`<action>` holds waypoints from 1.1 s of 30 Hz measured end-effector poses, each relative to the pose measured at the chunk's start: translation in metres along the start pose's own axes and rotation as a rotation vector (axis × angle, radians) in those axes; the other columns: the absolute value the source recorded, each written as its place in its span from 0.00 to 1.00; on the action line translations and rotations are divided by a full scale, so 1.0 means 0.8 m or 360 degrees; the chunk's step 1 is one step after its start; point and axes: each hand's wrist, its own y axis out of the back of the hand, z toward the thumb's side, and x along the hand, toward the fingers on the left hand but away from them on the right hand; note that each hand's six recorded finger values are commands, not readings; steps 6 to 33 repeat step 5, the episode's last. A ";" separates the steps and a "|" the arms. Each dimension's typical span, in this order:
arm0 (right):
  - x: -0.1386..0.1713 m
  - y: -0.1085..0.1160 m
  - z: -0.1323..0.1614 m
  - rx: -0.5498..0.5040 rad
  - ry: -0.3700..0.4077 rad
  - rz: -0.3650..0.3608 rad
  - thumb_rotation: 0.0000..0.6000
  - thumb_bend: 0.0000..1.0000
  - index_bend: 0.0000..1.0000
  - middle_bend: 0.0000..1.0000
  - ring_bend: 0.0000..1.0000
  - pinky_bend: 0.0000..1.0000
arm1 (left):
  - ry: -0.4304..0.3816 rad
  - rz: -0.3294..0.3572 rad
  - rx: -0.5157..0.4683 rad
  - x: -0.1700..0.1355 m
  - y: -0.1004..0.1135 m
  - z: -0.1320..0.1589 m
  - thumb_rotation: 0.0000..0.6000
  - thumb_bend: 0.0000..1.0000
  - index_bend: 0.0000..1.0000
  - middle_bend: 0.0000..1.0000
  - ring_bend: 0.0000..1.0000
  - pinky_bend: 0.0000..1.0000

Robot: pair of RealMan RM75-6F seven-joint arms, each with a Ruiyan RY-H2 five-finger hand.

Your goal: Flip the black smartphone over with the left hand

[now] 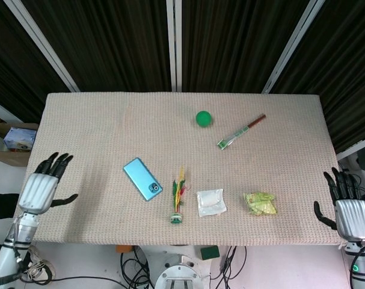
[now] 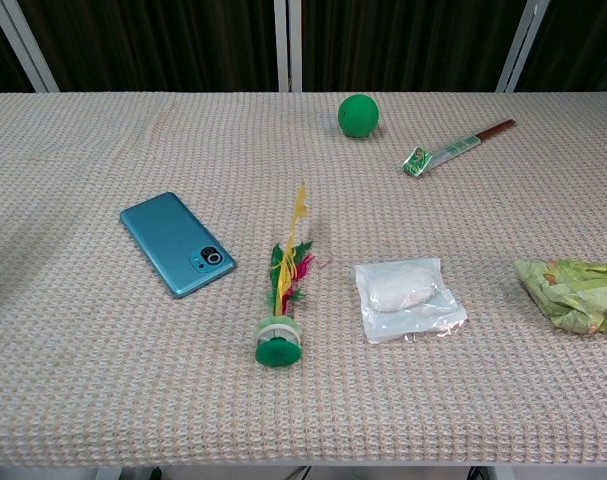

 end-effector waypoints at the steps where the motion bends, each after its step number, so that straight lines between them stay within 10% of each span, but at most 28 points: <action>1: 0.011 -0.004 -0.005 0.0024 -0.0034 0.0050 0.69 0.46 0.00 0.00 0.00 0.00 | 0.0037 0.0005 -0.0001 -0.013 0.001 -0.008 0.76 0.09 0.08 0.09 0.04 0.20; 5: 0.048 -0.015 -0.018 0.0096 -0.0146 0.0230 0.67 0.46 0.00 0.00 0.00 0.00 | 0.0118 0.0006 -0.0017 -0.057 0.000 -0.031 0.77 0.09 0.08 0.09 0.04 0.20; 33: 0.048 -0.015 -0.018 0.0096 -0.0146 0.0230 0.67 0.46 0.00 0.00 0.00 0.00 | 0.0118 0.0006 -0.0017 -0.057 0.000 -0.031 0.77 0.09 0.08 0.09 0.04 0.20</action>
